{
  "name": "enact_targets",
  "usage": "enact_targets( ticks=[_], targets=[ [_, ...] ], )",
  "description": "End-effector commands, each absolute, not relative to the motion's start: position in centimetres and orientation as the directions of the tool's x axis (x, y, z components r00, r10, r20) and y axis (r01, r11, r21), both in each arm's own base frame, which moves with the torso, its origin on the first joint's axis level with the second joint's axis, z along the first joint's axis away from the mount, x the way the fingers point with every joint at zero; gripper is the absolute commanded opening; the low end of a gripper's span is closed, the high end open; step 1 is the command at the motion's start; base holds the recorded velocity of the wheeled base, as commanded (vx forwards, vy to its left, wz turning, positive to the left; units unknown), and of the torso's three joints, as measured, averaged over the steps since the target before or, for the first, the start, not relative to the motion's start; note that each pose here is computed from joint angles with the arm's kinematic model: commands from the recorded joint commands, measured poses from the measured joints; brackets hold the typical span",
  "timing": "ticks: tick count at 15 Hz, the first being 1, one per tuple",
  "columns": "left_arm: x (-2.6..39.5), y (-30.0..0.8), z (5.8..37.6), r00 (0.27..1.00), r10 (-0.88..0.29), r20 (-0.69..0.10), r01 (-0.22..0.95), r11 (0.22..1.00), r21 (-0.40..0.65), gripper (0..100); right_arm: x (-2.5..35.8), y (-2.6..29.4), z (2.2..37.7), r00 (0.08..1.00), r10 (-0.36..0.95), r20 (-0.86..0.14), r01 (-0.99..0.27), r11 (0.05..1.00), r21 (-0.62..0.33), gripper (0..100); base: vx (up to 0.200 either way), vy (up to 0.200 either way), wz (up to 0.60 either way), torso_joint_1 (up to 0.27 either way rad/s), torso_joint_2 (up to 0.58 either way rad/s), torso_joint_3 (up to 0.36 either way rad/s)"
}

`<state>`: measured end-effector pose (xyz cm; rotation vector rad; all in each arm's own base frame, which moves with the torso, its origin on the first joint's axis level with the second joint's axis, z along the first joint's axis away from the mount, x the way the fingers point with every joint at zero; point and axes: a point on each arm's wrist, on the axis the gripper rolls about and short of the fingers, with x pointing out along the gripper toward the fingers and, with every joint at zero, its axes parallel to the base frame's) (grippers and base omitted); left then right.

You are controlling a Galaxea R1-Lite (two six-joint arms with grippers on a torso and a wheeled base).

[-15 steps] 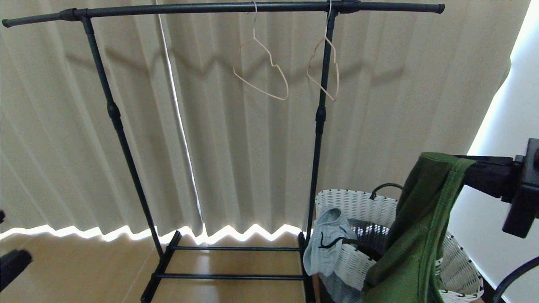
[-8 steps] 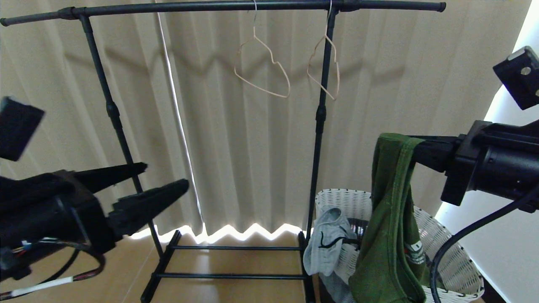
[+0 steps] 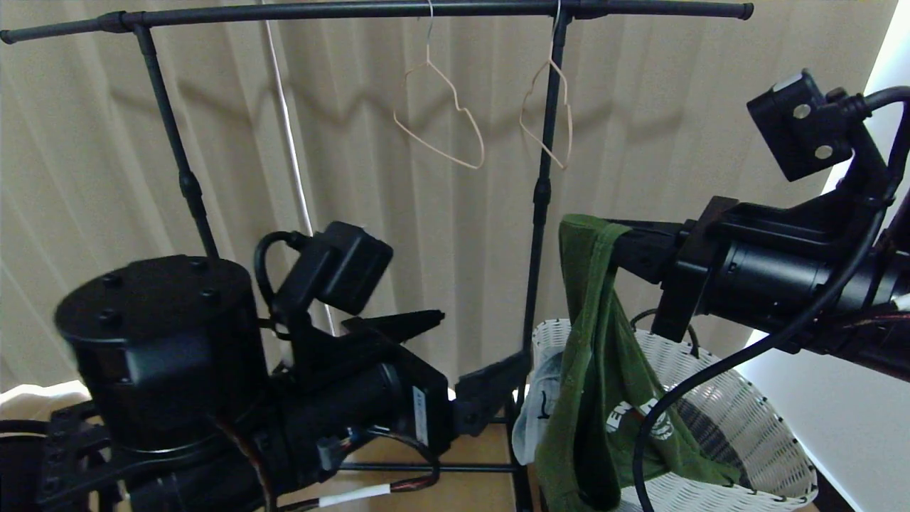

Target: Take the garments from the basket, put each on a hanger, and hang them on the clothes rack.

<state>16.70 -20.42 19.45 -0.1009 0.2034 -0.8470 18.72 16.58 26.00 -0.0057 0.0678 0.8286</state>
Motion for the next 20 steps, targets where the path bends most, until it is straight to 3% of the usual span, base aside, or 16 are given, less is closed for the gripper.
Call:
enact_targets(
  ticks=[1, 5, 8, 13, 20],
  targets=[
    [16.7, -23.4, 17.3, 0.591, -0.788, -0.171, 0.763, 0.615, -0.198, 100, 18.5, 17.6, 25.2, 0.647, 0.758, -0.087, -0.759, 0.651, 0.025, 0, 0.0, 0.0, 0.0, 0.0, 0.0, 0.0],
    [17.3, -25.0, 16.3, 0.593, -0.794, -0.133, 0.755, 0.606, -0.251, 100, 18.4, 17.5, 25.3, 0.647, 0.758, -0.081, -0.759, 0.651, 0.023, 0, 0.0, 0.0, 0.0, 0.0, 0.0, 0.0],
    [18.9, -26.4, 14.8, 0.685, -0.715, -0.142, 0.665, 0.693, -0.278, 100, 18.3, 17.5, 25.3, 0.649, 0.757, -0.079, -0.758, 0.652, 0.022, 0, 0.0, 0.0, 0.0, 0.0, 0.0, 0.0],
    [19.0, -25.7, 14.4, 0.701, -0.696, -0.158, 0.646, 0.713, -0.272, 100, 18.2, 17.4, 25.2, 0.651, 0.755, -0.081, -0.756, 0.654, 0.022, 0, 0.0, 0.0, 0.0, 0.0, 0.0, 0.0],
    [18.1, -23.4, 10.4, 0.698, -0.637, -0.326, 0.619, 0.766, -0.173, 100, 17.4, 16.4, 26.2, 0.658, 0.752, -0.041, -0.752, 0.659, 0.015, 0, 0.0, 0.0, 0.0, 0.0, 0.0, 0.0]
  ],
)
